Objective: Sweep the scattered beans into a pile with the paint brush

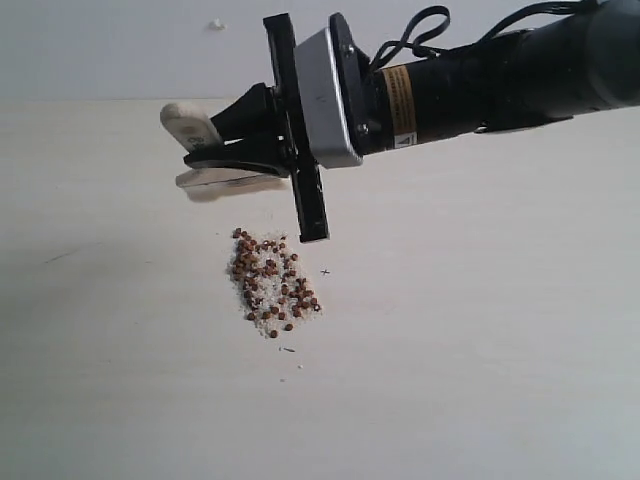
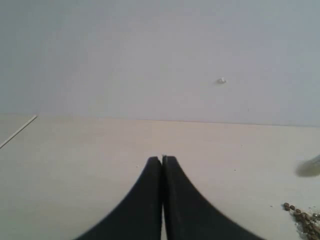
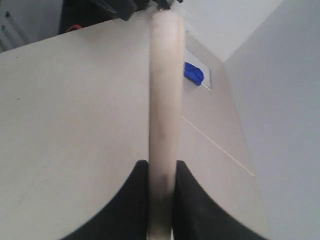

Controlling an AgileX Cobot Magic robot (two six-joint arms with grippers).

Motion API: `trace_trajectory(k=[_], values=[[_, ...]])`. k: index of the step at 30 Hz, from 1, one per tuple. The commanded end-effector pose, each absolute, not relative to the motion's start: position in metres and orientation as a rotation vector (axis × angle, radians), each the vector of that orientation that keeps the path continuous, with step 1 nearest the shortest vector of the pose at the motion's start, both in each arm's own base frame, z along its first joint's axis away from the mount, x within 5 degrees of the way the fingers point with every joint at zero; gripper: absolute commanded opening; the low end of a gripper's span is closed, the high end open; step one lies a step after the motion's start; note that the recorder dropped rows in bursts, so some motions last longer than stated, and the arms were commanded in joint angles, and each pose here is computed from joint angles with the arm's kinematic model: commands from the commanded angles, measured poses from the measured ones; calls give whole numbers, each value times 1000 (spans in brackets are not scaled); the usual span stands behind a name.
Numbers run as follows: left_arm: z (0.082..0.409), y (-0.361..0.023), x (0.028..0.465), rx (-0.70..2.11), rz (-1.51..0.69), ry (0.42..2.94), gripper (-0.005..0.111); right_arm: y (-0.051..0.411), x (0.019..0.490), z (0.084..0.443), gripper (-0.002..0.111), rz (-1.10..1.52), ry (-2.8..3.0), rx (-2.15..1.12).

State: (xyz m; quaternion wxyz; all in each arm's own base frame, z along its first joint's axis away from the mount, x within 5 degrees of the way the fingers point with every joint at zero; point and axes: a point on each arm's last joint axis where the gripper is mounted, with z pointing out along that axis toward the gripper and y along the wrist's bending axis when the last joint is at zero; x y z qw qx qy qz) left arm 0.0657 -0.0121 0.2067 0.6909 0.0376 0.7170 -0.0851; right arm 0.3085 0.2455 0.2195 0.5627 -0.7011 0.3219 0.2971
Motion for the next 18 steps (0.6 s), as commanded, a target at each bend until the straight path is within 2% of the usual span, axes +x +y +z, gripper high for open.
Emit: trace_trajectory(k=[1,12,18], values=[[206,-13,65,95,-195,1599,0,251,323,210,0,737,691,-1744],[206,-13,65,95,-195,1599,0,268,364,160,0,798,694,-1811],[206,-13,65,95,-195,1599,0,273,391,152,0,816,759,-1789]])
